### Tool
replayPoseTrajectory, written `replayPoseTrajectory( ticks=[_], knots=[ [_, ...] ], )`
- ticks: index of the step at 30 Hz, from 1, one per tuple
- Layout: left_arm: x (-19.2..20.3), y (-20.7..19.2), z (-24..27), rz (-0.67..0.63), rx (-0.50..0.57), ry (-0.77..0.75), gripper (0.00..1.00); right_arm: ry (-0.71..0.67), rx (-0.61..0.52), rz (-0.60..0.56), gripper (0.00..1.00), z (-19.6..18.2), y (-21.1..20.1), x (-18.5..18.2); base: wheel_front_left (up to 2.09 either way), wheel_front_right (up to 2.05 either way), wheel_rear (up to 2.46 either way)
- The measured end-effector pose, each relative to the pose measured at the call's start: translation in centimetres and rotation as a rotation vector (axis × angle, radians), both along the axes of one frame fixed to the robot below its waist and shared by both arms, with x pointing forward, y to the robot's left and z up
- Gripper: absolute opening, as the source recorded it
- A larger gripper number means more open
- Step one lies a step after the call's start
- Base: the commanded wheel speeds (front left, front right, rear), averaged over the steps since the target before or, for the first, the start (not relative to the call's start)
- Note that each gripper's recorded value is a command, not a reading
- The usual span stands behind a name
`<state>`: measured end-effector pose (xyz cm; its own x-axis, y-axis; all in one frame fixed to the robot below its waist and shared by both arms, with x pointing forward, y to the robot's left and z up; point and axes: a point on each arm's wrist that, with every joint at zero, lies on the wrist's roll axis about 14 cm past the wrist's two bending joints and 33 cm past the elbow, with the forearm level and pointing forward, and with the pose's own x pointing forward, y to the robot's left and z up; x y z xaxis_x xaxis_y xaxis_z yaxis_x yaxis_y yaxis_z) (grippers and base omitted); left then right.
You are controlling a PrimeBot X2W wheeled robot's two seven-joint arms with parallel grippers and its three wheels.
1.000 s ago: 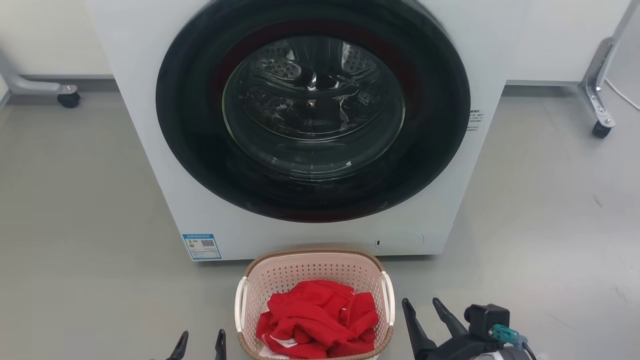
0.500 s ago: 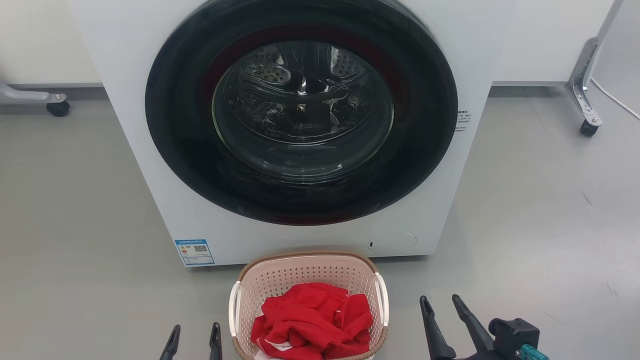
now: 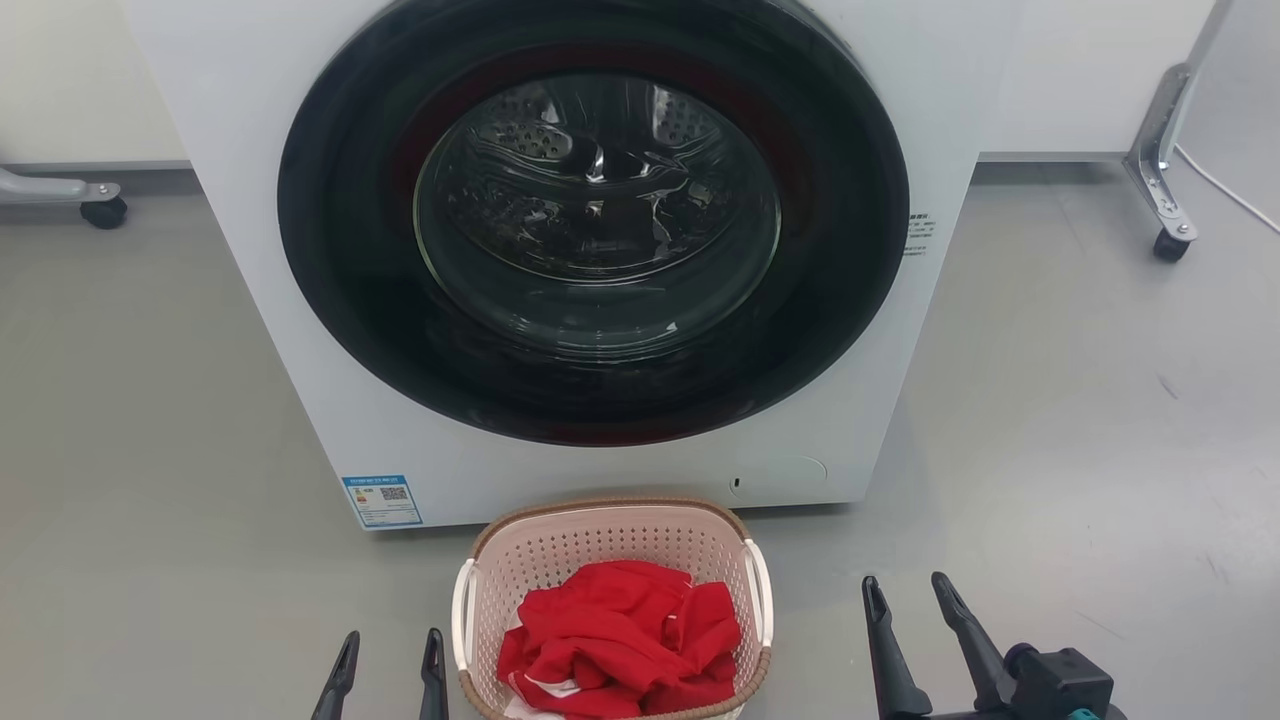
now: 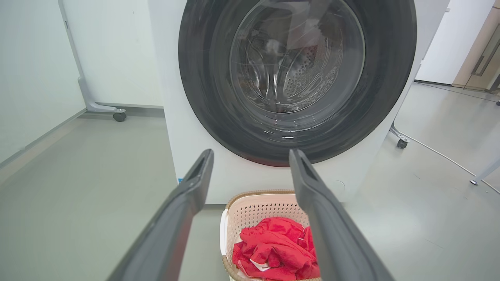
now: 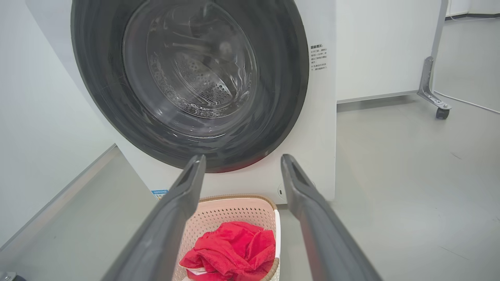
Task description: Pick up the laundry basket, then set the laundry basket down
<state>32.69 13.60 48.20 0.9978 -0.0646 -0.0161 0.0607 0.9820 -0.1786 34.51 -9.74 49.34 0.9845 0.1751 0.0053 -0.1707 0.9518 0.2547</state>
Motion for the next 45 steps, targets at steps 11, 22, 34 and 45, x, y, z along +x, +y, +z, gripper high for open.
replayPoseTrajectory(
  ticks=[11, 22, 34, 45],
  knots=[
    [0.3, 0.0, 0.5, 0.004, 0.005, -0.018, 1.00, -0.057, -0.017, -0.024, 1.00, 1.5, -0.3, 0.2, 0.00, 0.00, 0.00],
    [0.4, 0.3, 0.7, 0.016, 0.019, -0.025, 1.00, -0.078, -0.031, -0.030, 1.00, 1.9, -0.3, 0.0, 0.00, 0.00, 0.00],
    [-0.4, 0.5, -1.6, 0.016, 0.017, 0.054, 0.00, 0.015, -0.029, -0.044, 0.00, -0.7, -0.8, -0.7, 0.00, 0.00, 0.00],
    [-0.2, 1.7, -2.7, 0.063, -0.143, 0.130, 0.00, 0.092, 0.115, -0.089, 0.00, -1.5, -2.3, -0.1, 0.00, 0.00, 0.00]
  ],
)
